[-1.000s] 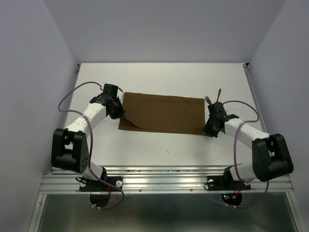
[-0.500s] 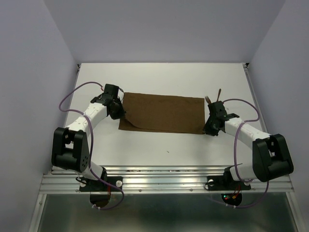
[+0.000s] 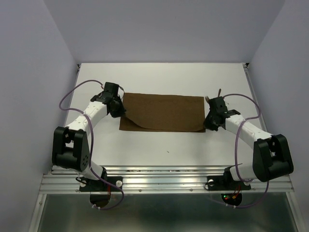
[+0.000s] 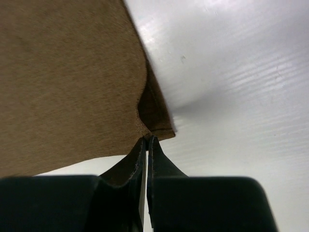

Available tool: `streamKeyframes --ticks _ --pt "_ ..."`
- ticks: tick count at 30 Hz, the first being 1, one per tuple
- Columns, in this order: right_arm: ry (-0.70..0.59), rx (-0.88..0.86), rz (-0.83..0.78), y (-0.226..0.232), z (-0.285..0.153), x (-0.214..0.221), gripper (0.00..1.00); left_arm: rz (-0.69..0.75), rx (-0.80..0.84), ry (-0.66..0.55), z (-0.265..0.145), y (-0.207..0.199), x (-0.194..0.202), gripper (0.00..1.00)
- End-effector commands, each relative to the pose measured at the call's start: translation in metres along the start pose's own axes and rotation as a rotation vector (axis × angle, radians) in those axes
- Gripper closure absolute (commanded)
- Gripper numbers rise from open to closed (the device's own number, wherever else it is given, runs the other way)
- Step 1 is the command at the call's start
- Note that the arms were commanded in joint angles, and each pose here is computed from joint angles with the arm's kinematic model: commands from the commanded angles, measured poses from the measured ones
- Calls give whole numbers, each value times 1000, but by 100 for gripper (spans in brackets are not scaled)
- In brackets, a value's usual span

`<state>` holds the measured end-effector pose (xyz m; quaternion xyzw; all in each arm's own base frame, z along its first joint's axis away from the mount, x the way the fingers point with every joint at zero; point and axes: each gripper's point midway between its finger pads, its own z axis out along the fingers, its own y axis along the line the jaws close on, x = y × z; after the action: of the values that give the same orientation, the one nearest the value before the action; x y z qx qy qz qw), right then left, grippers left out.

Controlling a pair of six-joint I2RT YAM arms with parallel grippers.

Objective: Fold the napkin into a case and place the utensils inside
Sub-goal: Pick up the rectangle-folded napkin from the center of the board, then fold and flatten the napkin at the center of the board.

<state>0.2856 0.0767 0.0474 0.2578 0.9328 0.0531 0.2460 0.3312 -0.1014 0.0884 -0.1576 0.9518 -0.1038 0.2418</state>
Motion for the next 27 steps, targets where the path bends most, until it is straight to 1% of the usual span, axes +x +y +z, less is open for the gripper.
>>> streamKeyframes --ticks 1,2,4,5,6,7,8,9,10,11,12,13,14,15,16,17,19,20,23,25,26,27 --pt "-144 -58 -2 27 -21 -50 99 24 71 -80 -22 -25 -31 100" --pt "-188 -63 2 36 -26 -68 99 23 93 -109 -29 -33 -44 100" --pt "-237 -69 -8 47 -32 -89 99 26 117 -143 -36 -42 -60 100" --pt "-293 -94 -2 62 -44 -112 99 26 127 -146 -35 -46 -66 100" --pt "-304 -82 -14 65 -40 -124 99 29 151 -187 -45 -58 -86 100" --pt "-325 -88 -21 73 -42 -135 99 27 150 -202 -47 -60 -96 100" --pt "-352 -94 -25 81 -44 -147 99 32 133 -202 -40 -61 -104 100" --pt "-402 -119 -23 93 -55 -172 99 32 156 -247 -51 -72 -126 100" --pt "-393 -115 -35 101 -44 -178 99 28 165 -258 -52 -74 -136 100" --pt "-438 -145 -27 115 -56 -202 99 25 182 -282 -52 -81 -153 100" --pt "-427 -130 -47 120 -42 -206 99 20 194 -289 -52 -84 -162 100" --pt "-462 -149 -35 124 -53 -221 99 15 207 -298 -52 -87 -171 100" --pt "-444 -145 -47 130 -40 -224 99 11 213 -285 -42 -88 -177 100" --pt "-459 -155 -47 137 -40 -232 99 10 232 -327 -52 -95 -195 100" --pt "-477 -161 -45 143 -35 -246 99 3 214 -328 -40 -92 -203 100" --pt "-482 -166 -33 144 -33 -254 99 -1 233 -362 -47 -99 -218 100" --pt "-511 -193 -16 153 -35 -271 99 -5 244 -374 -43 -103 -230 100" --pt "-526 -203 -14 159 -29 -277 99 -4 254 -395 -39 -107 -240 100" --pt "-545 -224 12 164 -21 -295 99 -3 281 -446 -31 -116 -257 100" --pt "-548 -236 19 167 -17 -303 99 -4 282 -447 -27 -117 -264 100" --pt "-558 -253 18 173 -20 -309 99 -3 275 -425 -15 -117 -263 100" --pt "-556 -259 13 175 -18 -310 99 0 281 -425 -19 -121 -267 100"
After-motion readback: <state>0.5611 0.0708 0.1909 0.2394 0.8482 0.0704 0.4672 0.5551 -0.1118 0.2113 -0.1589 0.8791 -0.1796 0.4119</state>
